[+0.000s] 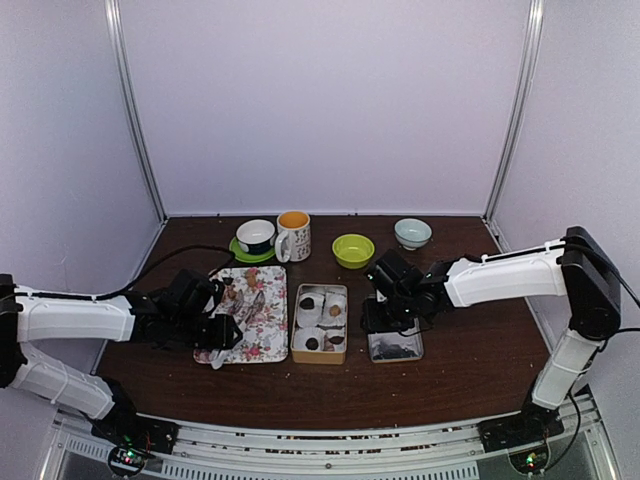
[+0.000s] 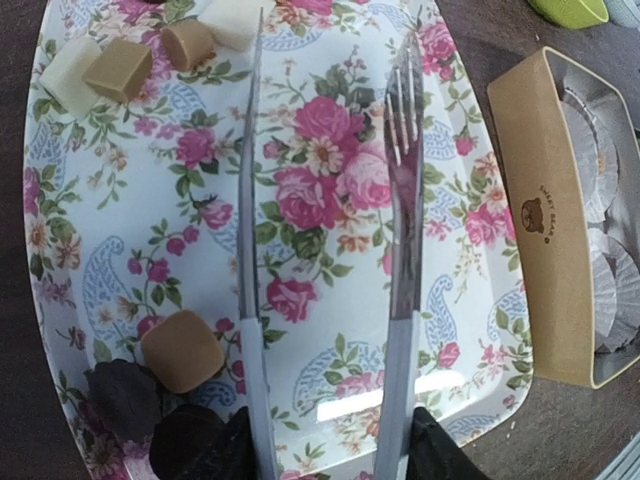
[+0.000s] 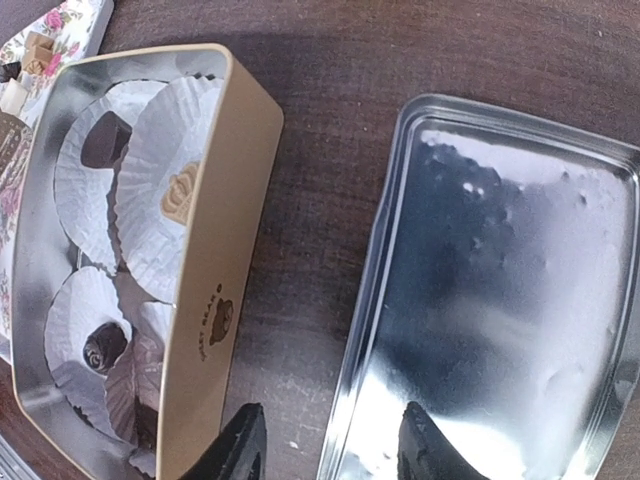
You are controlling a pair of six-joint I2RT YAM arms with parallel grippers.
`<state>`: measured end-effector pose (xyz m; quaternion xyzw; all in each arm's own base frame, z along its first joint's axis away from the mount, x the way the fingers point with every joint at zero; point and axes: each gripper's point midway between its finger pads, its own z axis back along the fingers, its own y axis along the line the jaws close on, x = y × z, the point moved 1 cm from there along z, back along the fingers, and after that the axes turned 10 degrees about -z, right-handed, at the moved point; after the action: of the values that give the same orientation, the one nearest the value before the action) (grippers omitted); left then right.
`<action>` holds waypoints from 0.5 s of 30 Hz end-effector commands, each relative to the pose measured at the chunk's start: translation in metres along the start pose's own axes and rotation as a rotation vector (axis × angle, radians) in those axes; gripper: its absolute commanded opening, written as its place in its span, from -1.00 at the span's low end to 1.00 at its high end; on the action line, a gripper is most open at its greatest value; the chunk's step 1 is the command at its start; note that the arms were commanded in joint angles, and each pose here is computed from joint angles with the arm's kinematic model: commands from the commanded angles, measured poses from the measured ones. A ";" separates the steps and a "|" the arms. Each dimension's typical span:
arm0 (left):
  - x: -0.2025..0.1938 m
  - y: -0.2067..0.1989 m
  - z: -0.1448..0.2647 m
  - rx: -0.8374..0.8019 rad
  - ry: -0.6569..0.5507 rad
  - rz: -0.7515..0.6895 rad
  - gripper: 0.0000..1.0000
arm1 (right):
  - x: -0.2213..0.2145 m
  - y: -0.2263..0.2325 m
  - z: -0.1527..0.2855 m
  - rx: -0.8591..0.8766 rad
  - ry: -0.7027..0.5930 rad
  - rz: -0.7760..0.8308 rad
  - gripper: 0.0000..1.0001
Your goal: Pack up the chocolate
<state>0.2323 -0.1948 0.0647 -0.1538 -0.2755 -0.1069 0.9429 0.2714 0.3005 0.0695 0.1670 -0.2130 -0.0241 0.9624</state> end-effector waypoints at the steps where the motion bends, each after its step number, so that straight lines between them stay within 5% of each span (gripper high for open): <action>1: 0.020 -0.011 0.008 -0.019 -0.080 -0.014 0.05 | 0.008 0.006 -0.006 -0.036 -0.025 -0.011 -0.12; 8: 0.031 -0.006 0.031 0.011 -0.128 -0.039 0.36 | 0.003 0.002 -0.022 -0.078 0.003 -0.003 -0.22; 15: 0.045 -0.011 0.050 -0.010 -0.184 -0.066 0.38 | 0.000 -0.003 -0.036 -0.137 0.030 0.015 -0.32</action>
<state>0.2370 -0.1900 0.1120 -0.1544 -0.3389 -0.1143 0.9210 0.2823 0.3101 0.0397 0.1223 -0.1935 -0.0276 0.9731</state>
